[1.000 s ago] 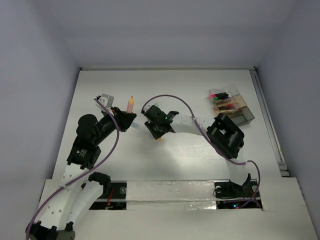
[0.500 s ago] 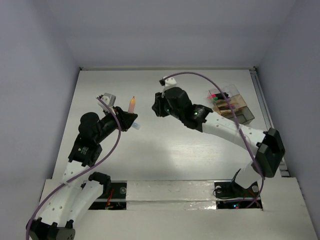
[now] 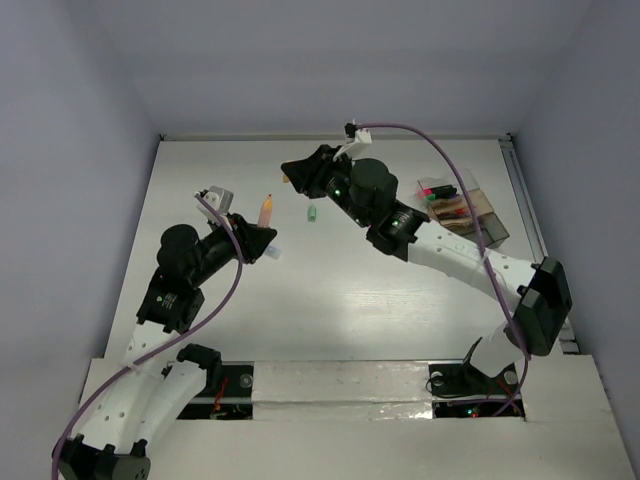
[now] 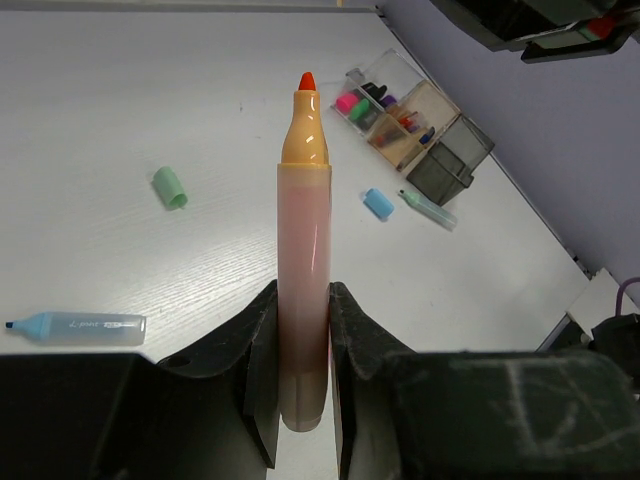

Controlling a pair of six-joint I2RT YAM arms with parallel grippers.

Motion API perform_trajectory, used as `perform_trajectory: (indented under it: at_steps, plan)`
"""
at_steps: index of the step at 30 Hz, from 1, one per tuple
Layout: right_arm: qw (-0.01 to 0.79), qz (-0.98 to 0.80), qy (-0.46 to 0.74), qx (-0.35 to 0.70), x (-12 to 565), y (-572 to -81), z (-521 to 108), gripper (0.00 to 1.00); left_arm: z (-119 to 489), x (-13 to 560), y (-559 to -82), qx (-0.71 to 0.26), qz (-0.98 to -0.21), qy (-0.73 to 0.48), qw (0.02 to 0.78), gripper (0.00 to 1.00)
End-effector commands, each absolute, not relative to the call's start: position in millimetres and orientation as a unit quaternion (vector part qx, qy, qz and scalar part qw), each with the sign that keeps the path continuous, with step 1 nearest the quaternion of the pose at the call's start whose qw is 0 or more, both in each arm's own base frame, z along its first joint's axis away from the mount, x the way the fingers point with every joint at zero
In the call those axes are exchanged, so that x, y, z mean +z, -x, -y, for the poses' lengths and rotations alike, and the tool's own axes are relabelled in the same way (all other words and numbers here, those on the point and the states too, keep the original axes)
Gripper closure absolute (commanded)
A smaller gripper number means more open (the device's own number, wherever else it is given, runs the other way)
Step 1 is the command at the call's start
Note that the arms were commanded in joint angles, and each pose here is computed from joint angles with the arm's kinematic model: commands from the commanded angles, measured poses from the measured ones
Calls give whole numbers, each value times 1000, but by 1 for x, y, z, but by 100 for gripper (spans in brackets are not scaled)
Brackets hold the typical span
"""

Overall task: Sort the stationery into containers
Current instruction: Close the pen cap on the pen.

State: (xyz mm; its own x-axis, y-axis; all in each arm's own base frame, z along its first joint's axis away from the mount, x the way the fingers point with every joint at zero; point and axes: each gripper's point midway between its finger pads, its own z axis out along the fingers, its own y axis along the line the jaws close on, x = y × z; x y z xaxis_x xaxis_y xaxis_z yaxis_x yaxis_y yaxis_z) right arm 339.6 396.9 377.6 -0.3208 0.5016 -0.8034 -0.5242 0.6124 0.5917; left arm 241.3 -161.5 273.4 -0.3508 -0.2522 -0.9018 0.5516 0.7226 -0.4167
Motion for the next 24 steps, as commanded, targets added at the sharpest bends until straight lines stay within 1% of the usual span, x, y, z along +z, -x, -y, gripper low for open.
perform_trajectory:
  at_steps: [1, 6, 24]
  plan:
    - [577, -624, -14, 527, 426, -332, -410, 100, 164, 288, -242, -367, -716, -117, 582, 100]
    - [557, -627, 1, 545, 421, -327, -426, 100, 166, 289, -241, -371, -714, -120, 581, 100]
    - [551, -635, 20, 541, 408, -312, -443, 100, 160, 287, -247, -356, -721, -103, 586, 100]
